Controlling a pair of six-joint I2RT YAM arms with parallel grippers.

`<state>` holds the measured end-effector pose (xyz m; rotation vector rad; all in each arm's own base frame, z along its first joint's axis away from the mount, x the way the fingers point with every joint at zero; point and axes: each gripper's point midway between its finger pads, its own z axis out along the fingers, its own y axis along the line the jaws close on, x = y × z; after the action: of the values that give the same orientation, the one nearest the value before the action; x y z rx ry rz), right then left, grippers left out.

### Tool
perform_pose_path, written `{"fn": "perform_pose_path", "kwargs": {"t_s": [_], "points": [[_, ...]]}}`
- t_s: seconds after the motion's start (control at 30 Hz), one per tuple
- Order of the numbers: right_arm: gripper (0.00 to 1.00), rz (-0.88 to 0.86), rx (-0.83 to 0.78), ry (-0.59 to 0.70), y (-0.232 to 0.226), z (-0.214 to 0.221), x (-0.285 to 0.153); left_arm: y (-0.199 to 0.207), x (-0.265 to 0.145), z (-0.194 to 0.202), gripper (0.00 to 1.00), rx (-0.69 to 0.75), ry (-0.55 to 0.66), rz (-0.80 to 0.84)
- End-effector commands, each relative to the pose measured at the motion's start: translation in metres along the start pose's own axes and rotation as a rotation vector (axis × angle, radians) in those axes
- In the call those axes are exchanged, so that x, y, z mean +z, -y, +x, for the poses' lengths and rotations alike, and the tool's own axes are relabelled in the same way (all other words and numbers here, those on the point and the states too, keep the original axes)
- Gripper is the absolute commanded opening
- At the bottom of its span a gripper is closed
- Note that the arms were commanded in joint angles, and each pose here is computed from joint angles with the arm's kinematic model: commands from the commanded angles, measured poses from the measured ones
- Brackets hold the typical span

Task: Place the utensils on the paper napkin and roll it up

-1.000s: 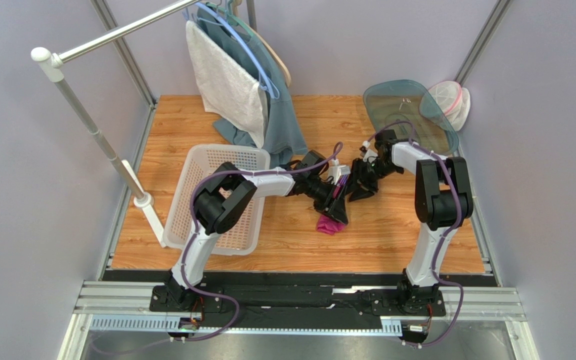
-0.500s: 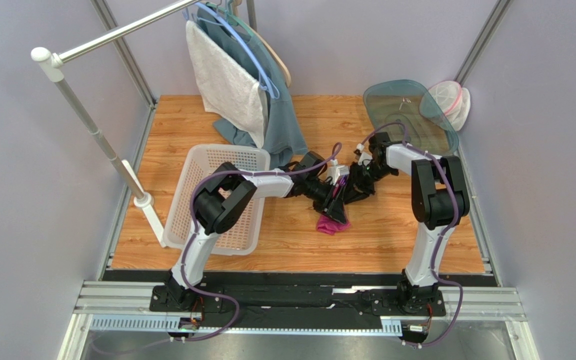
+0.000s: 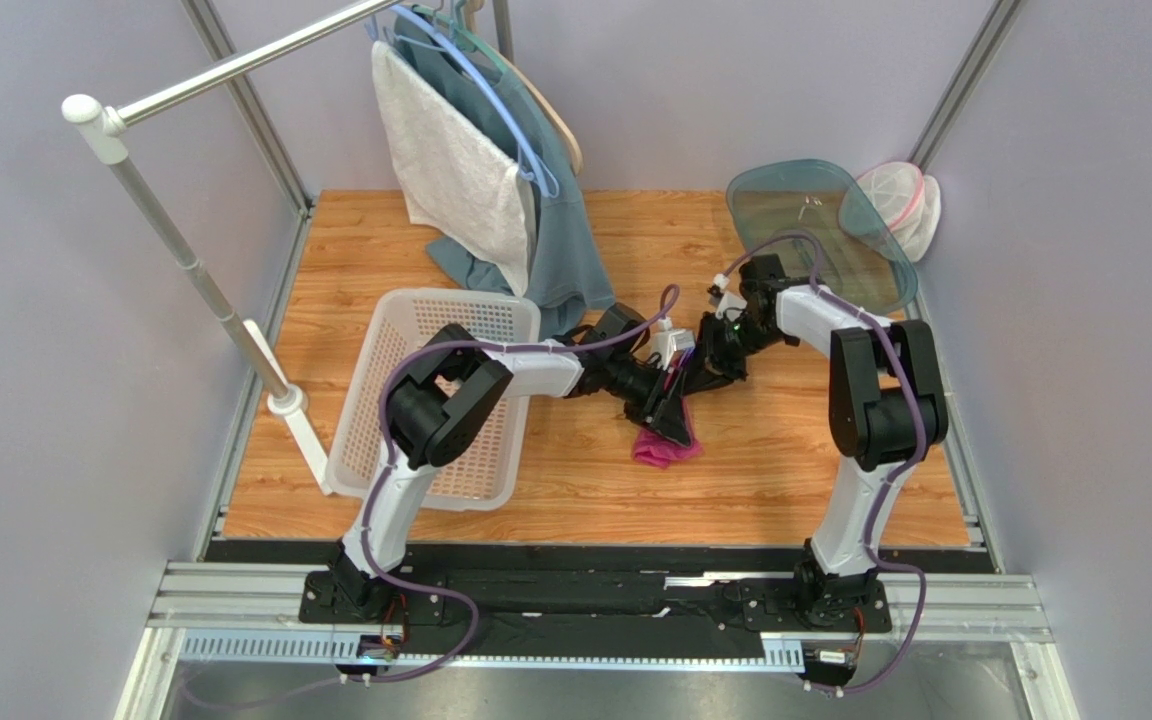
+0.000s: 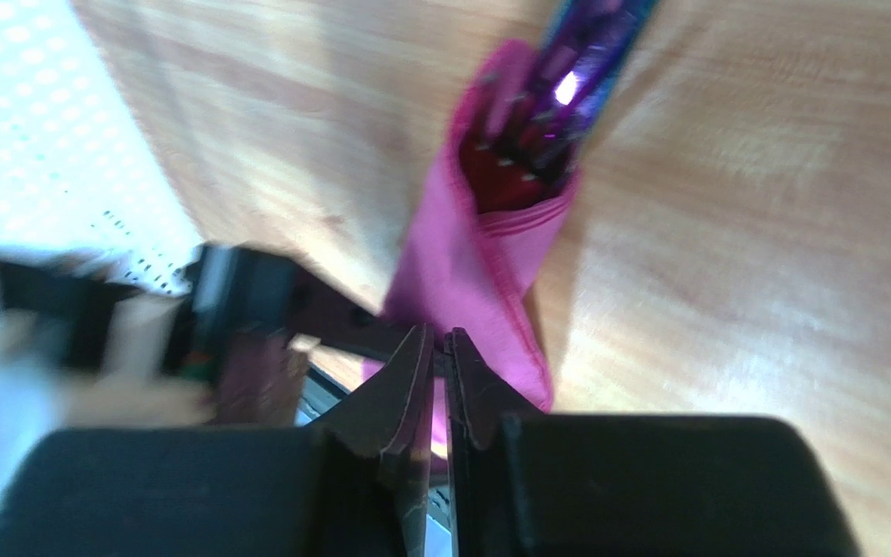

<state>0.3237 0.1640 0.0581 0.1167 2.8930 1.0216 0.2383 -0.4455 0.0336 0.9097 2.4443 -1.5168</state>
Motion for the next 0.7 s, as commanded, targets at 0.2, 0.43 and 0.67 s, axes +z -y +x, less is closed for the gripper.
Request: {"fn": "perform_pose_path", "kwargs": {"t_s": [0.2,0.43,0.67], "points": [[0.09,0.094,0.002,-0.025,0.032,-0.002,0.035,-0.029,-0.007,-0.002,0.52,0.009,0.042,-0.104],[0.04,0.217,-0.002,-0.064,0.060,0.002,0.049,0.003,-0.020,-0.025,0.56,0.078,0.096,-0.078],[0.03,0.290,-0.043,-0.065,0.073,0.002,0.053,0.038,-0.055,-0.036,0.58,0.142,0.141,-0.110]]}}
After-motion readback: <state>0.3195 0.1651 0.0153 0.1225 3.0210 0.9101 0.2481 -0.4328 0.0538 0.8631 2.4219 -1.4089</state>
